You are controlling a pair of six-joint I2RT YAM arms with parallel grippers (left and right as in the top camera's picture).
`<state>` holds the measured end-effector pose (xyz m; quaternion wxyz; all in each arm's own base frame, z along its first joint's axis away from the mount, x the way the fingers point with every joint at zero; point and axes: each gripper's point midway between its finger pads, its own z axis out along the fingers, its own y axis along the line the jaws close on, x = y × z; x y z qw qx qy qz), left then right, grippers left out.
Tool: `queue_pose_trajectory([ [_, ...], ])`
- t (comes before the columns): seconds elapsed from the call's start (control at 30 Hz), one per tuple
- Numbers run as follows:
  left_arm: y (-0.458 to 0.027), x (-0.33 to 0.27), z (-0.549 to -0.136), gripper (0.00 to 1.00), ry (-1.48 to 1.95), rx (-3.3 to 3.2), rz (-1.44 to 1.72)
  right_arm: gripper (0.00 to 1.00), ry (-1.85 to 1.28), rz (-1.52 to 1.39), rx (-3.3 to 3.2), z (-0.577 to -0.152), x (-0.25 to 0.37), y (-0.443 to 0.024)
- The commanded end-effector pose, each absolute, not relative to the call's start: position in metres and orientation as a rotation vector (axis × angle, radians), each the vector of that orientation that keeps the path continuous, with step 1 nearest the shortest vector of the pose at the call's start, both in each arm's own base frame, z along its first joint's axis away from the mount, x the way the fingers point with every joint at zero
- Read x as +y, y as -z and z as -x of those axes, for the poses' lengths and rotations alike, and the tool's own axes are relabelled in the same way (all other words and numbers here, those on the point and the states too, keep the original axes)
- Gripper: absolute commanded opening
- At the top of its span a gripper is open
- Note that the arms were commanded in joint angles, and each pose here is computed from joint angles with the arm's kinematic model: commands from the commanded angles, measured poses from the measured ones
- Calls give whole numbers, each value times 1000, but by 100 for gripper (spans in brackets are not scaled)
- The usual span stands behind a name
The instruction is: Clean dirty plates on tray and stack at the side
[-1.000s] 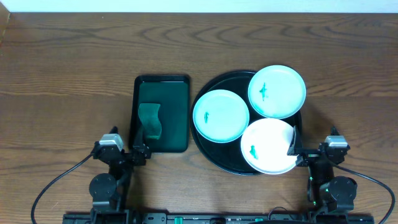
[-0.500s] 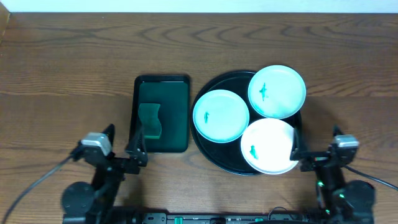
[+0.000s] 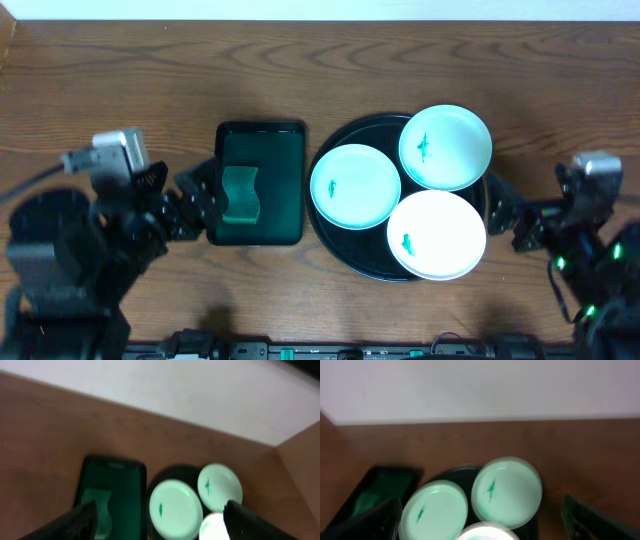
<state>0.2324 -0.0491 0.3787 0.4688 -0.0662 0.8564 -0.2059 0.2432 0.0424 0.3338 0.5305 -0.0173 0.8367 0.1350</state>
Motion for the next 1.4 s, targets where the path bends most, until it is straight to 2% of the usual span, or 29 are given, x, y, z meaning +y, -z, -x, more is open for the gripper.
queue_pose_trajectory([
  [0.0,-365,-52,-246,80,501,2240,142,99,-396,118,2120,-256,57,-336],
  [0.17,-308,-52,-260,81,508,2522,228,99,-418,124,2421,-271,58,-300],
  [0.47,-257,-52,-271,80,503,2765,310,99,-496,56,2644,-294,63,-247],
  [0.53,-250,-52,-268,76,502,2812,326,99,-540,58,2670,-294,67,-241],
  [0.6,-245,-52,-266,57,500,2842,337,74,-565,56,2692,-294,70,-237],
  [0.7,-241,-52,-265,30,498,2864,338,31,-567,51,2708,-296,70,-232],
  [0.77,-239,-51,-264,13,490,2872,330,16,-569,49,2717,-297,70,-230],
  [0.8,-237,-49,-263,8,475,2879,335,7,-569,48,2721,-297,70,-229],
  [0.83,-235,-49,-262,8,469,2886,338,1,-569,47,2724,-297,70,-228],
  [1.03,-219,-44,-254,8,428,2942,361,3,-563,50,2728,-296,69,-228],
  [1.3,-208,-44,-252,8,427,2964,368,24,-569,53,2726,-297,70,-227],
  [1.37,-205,-44,-252,8,427,2964,368,25,-570,73,2722,-297,73,-228],
])
